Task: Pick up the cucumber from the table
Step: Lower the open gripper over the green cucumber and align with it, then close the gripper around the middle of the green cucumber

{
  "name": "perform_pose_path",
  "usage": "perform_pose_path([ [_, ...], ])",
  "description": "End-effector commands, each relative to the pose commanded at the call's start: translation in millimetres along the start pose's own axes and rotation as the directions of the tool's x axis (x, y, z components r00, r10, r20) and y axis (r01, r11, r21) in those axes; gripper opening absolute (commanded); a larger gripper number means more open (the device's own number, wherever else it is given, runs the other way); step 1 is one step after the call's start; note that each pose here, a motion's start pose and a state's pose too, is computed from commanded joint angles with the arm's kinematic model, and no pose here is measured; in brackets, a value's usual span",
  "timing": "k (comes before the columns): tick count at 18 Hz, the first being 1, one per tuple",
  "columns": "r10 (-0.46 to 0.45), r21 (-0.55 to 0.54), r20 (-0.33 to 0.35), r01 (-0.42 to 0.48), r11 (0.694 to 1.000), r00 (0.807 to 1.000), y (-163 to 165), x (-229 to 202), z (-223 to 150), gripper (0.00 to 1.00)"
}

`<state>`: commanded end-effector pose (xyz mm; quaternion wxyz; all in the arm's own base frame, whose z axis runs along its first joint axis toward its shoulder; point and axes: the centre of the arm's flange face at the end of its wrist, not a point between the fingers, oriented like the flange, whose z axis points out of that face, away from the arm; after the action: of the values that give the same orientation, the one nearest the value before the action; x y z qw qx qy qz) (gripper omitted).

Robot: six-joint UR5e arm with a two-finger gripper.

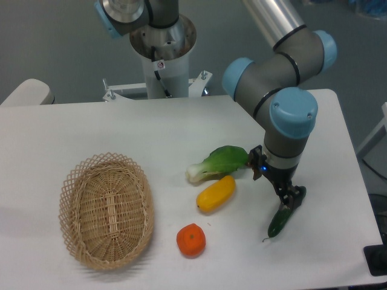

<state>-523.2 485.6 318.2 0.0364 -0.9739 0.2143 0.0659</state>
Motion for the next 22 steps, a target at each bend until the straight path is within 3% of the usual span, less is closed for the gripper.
perform_pose_path([
  [3, -0.068, -0.003, -0.006, 0.068, 0.998, 0.998, -1.0, -11.9, 15.0, 1.00],
  [8, -0.081, -0.002, 0.026, 0.081, 0.997, 0.996, -1.5, -26.7, 43.0, 1.00],
  [12, -0.084, -0.013, 0.008, 0.084, 0.996, 0.996, 2.9, -27.3, 64.8, 1.00],
  [17, -0.123, -0.150, 0.012, 0.124, 0.981, 0.992, 23.8, -24.0, 78.6, 1.00],
  [22, -0.170, -0.148, 0.031, 0.172, 0.974, 0.985, 26.6, -25.4, 96.0, 1.00],
])
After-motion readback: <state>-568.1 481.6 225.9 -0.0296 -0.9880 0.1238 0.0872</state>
